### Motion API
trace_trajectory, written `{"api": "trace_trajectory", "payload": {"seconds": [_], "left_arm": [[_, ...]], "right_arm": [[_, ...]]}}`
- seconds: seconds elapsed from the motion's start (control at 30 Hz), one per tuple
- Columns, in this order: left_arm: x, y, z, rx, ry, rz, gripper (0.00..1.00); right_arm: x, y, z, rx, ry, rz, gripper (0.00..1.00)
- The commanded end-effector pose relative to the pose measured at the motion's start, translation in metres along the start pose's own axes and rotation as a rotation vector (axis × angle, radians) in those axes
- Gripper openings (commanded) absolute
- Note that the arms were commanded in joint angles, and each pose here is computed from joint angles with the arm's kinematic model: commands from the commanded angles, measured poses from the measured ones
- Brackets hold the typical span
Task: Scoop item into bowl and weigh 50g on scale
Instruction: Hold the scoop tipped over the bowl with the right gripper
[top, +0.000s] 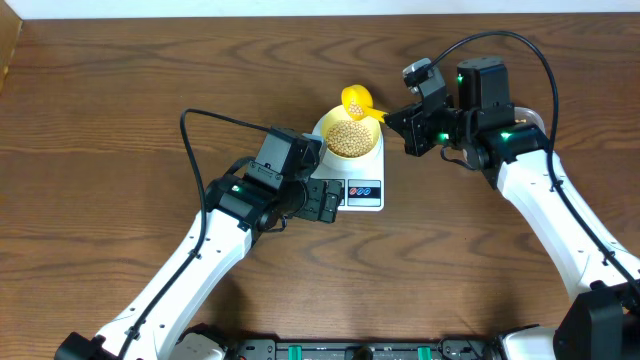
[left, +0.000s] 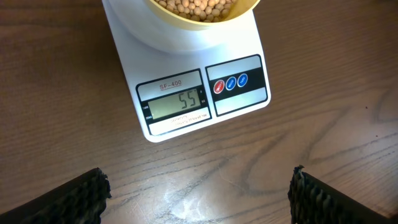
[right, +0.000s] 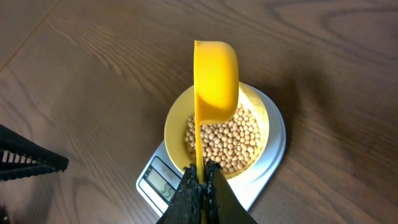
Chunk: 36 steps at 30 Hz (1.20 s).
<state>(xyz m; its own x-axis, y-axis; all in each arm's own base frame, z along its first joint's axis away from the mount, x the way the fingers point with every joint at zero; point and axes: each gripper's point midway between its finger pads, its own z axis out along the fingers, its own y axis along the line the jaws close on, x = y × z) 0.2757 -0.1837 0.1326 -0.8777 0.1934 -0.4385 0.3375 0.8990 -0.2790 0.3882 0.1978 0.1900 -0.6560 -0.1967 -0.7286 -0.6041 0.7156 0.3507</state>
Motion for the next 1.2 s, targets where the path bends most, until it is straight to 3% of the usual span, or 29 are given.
{"api": "trace_trajectory", "payload": {"seconds": [0.0,0.6,1.17], "left_arm": [[0.002,-0.002,-0.002,0.012,-0.002,0.006,0.94],[0.002,-0.002,-0.002,0.012,-0.002,0.006,0.94],[0.002,-0.002,-0.002,0.012,-0.002,0.006,0.94]], "right_arm": [[-0.012,-0.001,-0.008,0.027,-0.027,-0.014,0.01],[-0.005,0.011,0.007,0.112,0.017,-0.133,0.01],[0.007,0.014,0.009,0.110,0.066,-0.124,0.01]]}}
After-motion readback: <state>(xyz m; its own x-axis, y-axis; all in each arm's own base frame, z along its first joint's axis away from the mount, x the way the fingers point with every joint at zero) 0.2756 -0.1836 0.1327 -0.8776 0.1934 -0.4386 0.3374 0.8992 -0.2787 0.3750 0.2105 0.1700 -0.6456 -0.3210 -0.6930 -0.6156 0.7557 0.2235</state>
